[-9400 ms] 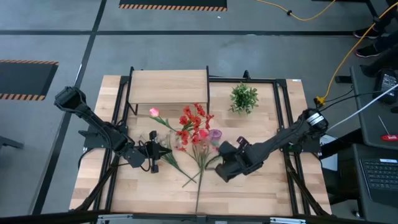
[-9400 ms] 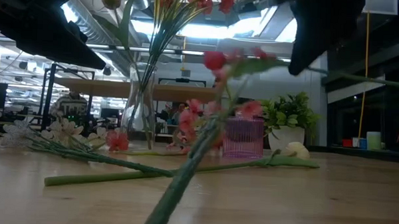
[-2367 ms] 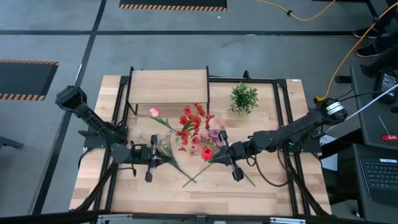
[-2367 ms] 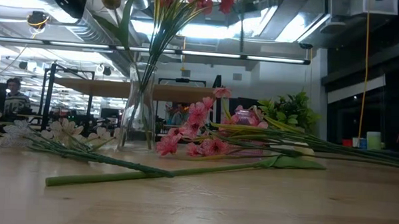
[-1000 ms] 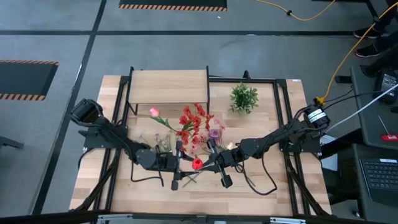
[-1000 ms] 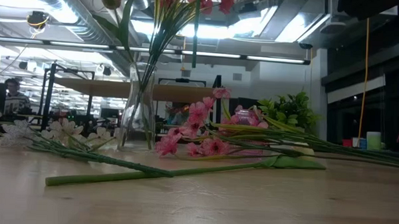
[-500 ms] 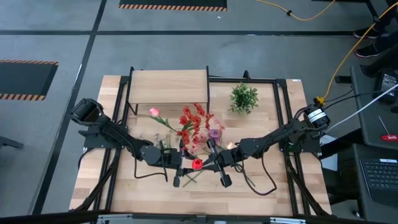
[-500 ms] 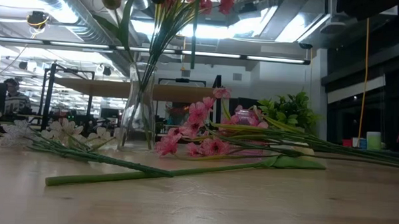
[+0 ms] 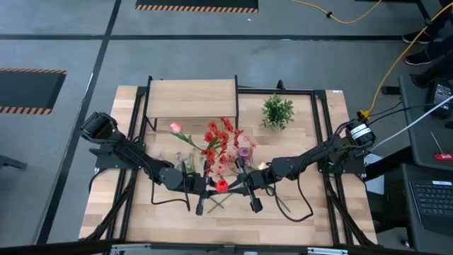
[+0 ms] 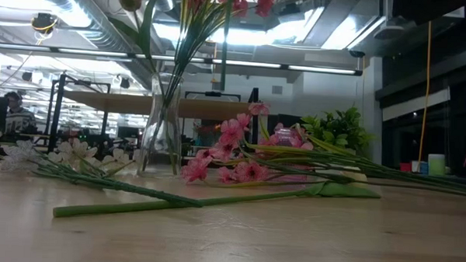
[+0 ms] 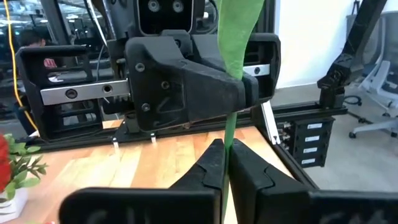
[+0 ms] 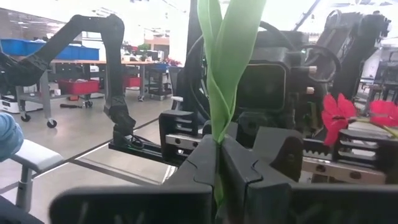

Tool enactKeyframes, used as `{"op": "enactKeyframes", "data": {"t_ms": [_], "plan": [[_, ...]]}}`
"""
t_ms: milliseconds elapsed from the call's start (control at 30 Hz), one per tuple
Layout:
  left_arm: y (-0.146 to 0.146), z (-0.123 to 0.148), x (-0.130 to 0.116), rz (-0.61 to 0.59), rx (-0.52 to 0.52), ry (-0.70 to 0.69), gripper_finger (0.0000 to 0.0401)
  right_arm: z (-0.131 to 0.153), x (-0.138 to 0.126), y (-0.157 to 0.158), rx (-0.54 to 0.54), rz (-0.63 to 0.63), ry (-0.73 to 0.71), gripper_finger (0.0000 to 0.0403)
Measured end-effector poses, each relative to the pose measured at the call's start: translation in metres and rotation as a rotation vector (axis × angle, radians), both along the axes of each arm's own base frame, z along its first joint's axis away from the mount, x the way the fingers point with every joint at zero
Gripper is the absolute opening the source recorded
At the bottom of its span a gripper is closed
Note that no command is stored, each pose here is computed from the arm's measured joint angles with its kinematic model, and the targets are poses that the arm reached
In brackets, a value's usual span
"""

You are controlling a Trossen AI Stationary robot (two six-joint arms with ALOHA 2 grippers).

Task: Pick and place flowers into a vace then onto a shelf
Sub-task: Put the red tulip into the transparent vase

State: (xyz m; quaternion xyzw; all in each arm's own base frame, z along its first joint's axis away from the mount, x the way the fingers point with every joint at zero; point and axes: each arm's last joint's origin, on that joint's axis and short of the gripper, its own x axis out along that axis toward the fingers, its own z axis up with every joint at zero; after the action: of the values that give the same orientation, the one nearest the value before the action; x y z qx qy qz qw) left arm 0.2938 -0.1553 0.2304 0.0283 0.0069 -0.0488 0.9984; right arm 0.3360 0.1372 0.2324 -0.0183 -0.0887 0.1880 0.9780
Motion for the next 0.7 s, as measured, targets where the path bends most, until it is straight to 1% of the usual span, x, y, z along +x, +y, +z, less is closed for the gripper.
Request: {"op": "enactKeyframes", "data": {"t_ms": [133, 233, 433, 600, 700], "plan": [[-0.004, 0.0, -0.002, -0.007, 0.0, 0.0, 0.0005, 0.0, 0.0, 0.0, 0.011, 0.008, 0.005, 0.0039], [-0.007, 0.0, -0.005, 0.015, 0.0, -0.001, 0.0004, 0.0, -0.001, 0.001, 0.021, 0.015, 0.012, 0.0064], [-0.016, 0.002, -0.011, 0.017, -0.001, -0.004, 0.0004, -0.001, -0.001, 0.002, 0.005, 0.013, 0.011, 0.0113], [-0.025, 0.013, -0.022, -0.02, -0.025, -0.037, 0.0004, -0.002, 0.0, 0.0, -0.018, -0.006, 0.009, 0.0126], [-0.03, 0.017, -0.031, -0.013, -0.028, -0.048, 0.0004, -0.002, 0.001, -0.001, -0.023, -0.011, 0.009, 0.0126]]}}
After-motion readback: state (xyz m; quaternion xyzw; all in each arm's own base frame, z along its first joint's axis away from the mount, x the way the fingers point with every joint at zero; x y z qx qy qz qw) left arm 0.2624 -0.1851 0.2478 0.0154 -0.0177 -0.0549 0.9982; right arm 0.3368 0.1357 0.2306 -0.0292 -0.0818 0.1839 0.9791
